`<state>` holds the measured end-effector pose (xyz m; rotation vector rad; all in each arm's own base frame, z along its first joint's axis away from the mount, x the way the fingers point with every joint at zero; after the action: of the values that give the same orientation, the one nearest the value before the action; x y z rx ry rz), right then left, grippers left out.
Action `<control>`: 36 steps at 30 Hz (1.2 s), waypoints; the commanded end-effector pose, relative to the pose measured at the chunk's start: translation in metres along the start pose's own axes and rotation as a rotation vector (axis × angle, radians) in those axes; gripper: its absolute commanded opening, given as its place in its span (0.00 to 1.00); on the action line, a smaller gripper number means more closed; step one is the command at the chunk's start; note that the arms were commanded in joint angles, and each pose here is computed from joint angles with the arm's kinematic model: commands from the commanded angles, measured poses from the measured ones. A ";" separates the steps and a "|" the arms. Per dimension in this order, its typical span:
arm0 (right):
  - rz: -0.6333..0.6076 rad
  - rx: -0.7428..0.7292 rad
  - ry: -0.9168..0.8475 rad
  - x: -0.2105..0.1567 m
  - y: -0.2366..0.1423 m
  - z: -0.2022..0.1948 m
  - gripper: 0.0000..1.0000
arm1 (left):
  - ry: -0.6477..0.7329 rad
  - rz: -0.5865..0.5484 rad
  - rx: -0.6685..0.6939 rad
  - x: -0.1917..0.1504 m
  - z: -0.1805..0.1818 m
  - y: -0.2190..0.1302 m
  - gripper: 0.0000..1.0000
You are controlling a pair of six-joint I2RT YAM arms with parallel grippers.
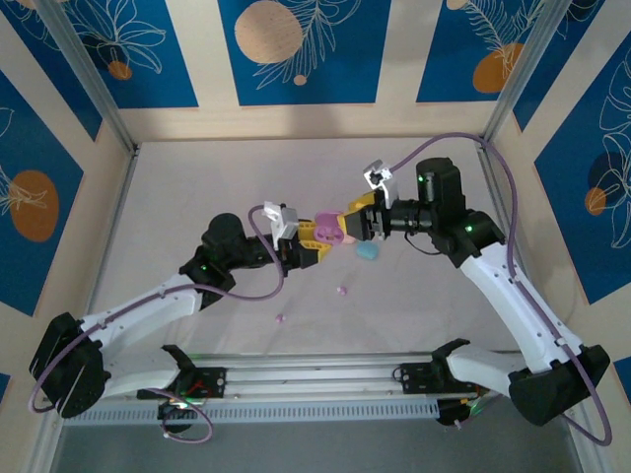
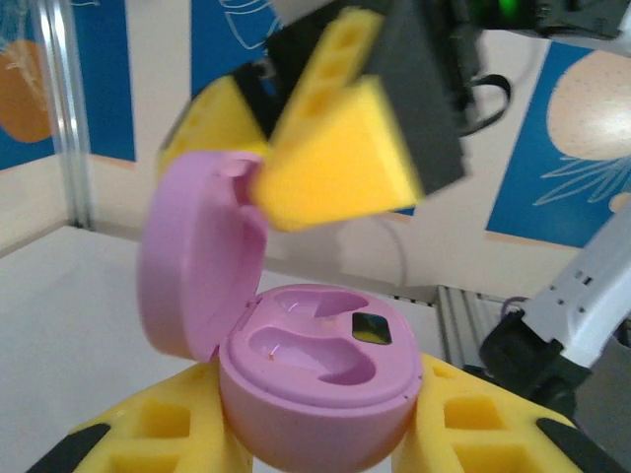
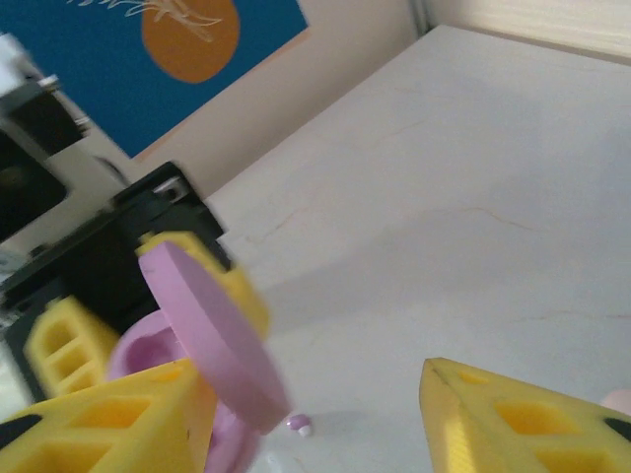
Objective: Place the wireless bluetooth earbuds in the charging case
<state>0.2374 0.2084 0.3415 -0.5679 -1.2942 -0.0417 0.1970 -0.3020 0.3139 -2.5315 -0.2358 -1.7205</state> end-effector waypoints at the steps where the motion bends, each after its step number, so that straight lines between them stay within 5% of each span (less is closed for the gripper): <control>1: 0.005 -0.048 0.010 0.005 0.000 -0.007 0.57 | 0.056 -0.006 -0.098 0.011 -0.021 0.000 0.23; 8: -0.020 0.099 -0.256 0.004 0.004 0.030 0.56 | 0.061 -0.011 -0.111 0.013 -0.024 0.000 0.24; 20: -0.047 0.222 -0.370 0.010 -0.001 0.051 0.18 | 0.052 0.019 -0.144 0.010 -0.028 0.001 0.29; 26: -0.067 0.244 -0.392 0.012 -0.004 0.056 0.06 | 0.043 0.015 -0.136 0.010 -0.026 0.002 0.41; 36: -0.095 0.227 -0.415 0.013 -0.006 0.056 0.03 | 0.020 0.018 -0.140 0.010 -0.023 0.006 0.49</control>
<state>0.2045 0.2309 0.3466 -0.4080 -1.6392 0.1635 0.1794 -0.3070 0.3172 -2.5921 -0.0746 -1.7720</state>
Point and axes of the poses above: each hand's point on the last joint's axis, 136 mm out from that joint toward the fingers, its own y axis out along the fingers, its own z axis along the line the jaws close on, x = y × z, the point moved 3 cm from there along -y, back along the fingers, and after that the axes turned 15 degrees about -y, right-handed, at the moved point
